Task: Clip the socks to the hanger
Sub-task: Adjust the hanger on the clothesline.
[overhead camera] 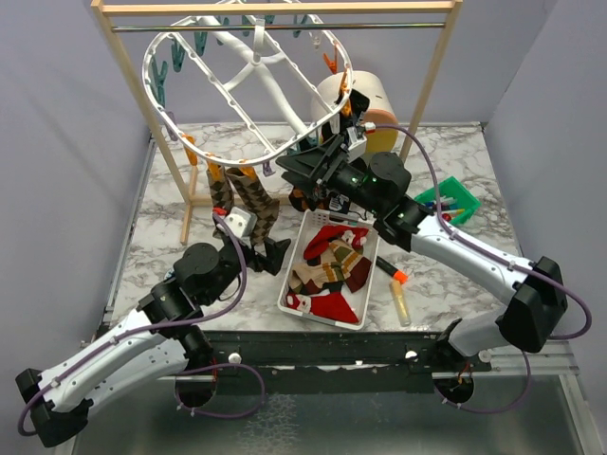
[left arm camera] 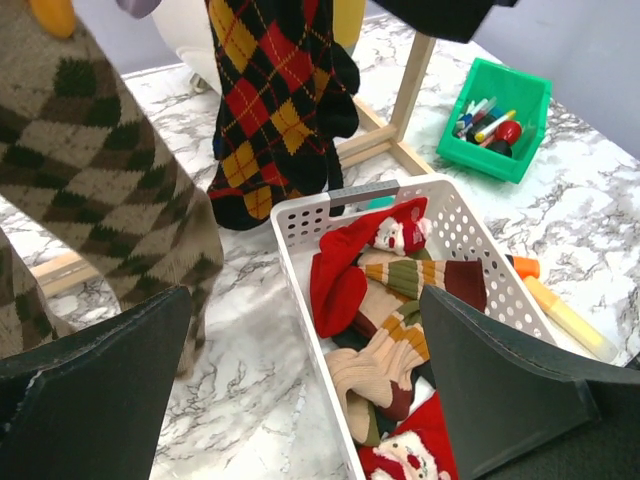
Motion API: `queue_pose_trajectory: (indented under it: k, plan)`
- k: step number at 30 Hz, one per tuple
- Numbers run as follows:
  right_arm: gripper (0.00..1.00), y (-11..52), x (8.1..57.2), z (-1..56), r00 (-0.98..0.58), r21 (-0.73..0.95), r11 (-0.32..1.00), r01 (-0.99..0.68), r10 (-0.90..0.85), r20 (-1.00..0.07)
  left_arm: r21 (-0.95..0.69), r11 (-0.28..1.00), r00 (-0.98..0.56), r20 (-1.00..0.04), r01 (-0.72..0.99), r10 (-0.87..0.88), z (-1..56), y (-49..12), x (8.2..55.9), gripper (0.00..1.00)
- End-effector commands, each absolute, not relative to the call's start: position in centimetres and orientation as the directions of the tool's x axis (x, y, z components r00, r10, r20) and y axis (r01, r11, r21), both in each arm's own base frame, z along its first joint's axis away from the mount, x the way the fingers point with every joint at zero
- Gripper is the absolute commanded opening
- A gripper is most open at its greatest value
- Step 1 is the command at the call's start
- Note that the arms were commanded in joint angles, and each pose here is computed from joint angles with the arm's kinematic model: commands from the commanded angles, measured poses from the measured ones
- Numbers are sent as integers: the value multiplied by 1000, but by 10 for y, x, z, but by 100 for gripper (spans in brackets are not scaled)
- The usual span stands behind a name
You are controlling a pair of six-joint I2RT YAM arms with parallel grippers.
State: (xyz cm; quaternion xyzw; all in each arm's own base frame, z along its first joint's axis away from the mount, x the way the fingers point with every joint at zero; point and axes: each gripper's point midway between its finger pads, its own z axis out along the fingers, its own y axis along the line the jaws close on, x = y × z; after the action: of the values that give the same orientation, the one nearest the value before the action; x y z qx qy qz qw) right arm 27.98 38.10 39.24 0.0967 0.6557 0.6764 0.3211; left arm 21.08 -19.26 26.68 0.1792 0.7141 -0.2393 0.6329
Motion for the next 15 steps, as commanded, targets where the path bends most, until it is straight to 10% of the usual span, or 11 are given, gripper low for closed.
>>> queue_pose_trajectory:
  k: [1,15]
  plan:
    - [70,392,287,418,-776,950,-4,-311,578,-251,-112,816,-84,-993,568,-78,287,-185,205,96]
    - [50,412,334,409,-721,953,11,-302,651,-236,-114,860,-78,-993,497,-87,288,-153,198,96]
